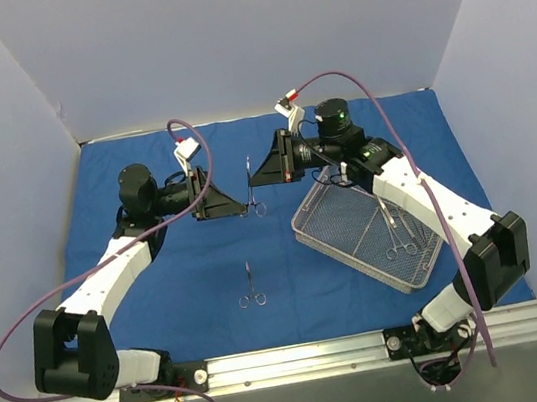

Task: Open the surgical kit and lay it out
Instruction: Place the medical item in the surgical kit.

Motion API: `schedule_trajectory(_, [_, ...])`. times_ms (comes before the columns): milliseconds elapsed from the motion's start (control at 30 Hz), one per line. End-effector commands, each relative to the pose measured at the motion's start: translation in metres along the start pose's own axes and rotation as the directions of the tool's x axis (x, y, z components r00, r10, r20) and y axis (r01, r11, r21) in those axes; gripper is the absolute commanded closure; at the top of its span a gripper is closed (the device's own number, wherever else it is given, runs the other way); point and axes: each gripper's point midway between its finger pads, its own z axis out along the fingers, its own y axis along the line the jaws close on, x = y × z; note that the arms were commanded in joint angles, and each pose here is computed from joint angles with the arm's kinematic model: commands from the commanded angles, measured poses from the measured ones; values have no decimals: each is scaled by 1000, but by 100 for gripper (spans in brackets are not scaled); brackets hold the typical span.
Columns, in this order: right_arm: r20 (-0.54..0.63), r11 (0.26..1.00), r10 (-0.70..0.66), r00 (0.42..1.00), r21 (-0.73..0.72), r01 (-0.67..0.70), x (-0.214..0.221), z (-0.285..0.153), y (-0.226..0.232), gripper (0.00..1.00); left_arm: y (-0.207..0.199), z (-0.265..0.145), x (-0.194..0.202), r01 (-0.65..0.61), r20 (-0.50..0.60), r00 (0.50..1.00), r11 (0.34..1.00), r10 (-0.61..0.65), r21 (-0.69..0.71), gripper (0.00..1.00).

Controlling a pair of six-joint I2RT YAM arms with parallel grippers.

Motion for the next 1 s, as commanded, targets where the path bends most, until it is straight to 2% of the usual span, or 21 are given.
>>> schedule_trajectory(0, [37, 996, -49, 998, -71, 52, -9, -9, 21, 100, -22, 3, 4, -88, -18, 996, 995, 89, 55, 30])
schedule_trajectory(100, [49, 996, -44, 998, -70, 47, -11, -11, 20, 100, -22, 7, 7, -79, -26, 996, 995, 80, 59, 34])
schedule_trajectory(200, [47, 997, -39, 998, -69, 42, -10, -11, 17, 100, -21, 8, 9, -70, -32, 997, 996, 72, 59, 44])
schedule_trajectory(233, [47, 997, -40, 998, -70, 43, -10, -11, 18, 100, -20, 9, 9, -70, -30, 997, 996, 72, 56, 53])
schedule_trajectory(300, [47, 997, -39, 998, -71, 43, -9, -12, 18, 100, -17, 10, 9, -53, -33, 998, 998, 54, 43, 64])
schedule_trajectory(333, [50, 997, -38, 998, -70, 42, -10, -12, 18, 100, -14, 10, 6, -71, -26, 997, 997, 72, 30, 81])
schedule_trajectory(367, [49, 997, -37, 998, -69, 41, -9, -13, 18, 100, -4, 10, 11, -6, -38, 999, 1000, 5, -11, 89])
schedule_trajectory(400, [49, 997, -35, 998, -67, 38, -9, -13, 17, 100, 1, 9, 11, 6, -36, 999, 999, -8, -43, 95])
schedule_trajectory(433, [49, 998, -31, 998, -60, 34, -9, -13, 15, 100, 8, 10, 1, -89, -15, 996, 991, 88, -96, 98])
schedule_trajectory(467, [48, 998, -27, 998, -52, 29, -9, -13, 13, 100, 23, 4, 15, 20, -42, 999, 982, -28, -186, 98])
schedule_trajectory(500, [54, 999, -31, 998, -40, 33, -11, -14, 12, 100, 30, 2, 15, 7, -46, 999, 973, -18, -231, 98])
schedule_trajectory(533, [53, 1000, 2, 999, 22, -3, -11, -16, -2, 90, 33, -1, 9, -69, -59, 997, 961, 55, -267, 98])
schedule_trajectory(567, [58, 999, -15, 998, 45, 12, -14, -19, -7, 80, 49, -10, 18, -13, -65, 998, 929, -12, -369, 98])
schedule_trajectory(633, [42, 990, 30, 999, 135, -36, -10, -27, -25, 61, 62, -22, 19, -36, -74, 997, 890, 3, -454, 98])
schedule_trajectory(667, [71, 976, 6, 997, 216, -21, -18, -35, -43, 60, 68, -27, 27, -15, -79, 996, 872, -28, -490, 98])
schedule_trajectory(733, [52, 958, 29, 998, 285, -42, -16, -46, -60, 59, 80, -39, 31, -30, -79, 997, 821, -19, -571, 98])
schedule_trajectory(767, [65, 944, 29, 997, 327, -48, -20, -54, -71, 59, 86, -44, 42, -7, -87, 995, 803, -56, -595, 98])
schedule_trajectory(800, [52, 937, 11, 999, 349, -28, -18, -57, -78, 59, 92, -49, 46, -15, -92, 994, 776, -55, -631, 98])
schedule_trajectory(900, [17, 921, 9, 1000, 390, -15, -9, -63, -90, 60, 109, -71, 71, 33, -95, 983, 668, -155, -743, 98])
schedule_trajectory(967, [-3, 918, 28, 1000, 395, -25, 2, -63, -97, 60, 111, -80, 86, 64, -94, 972, 624, -217, -779, 98])
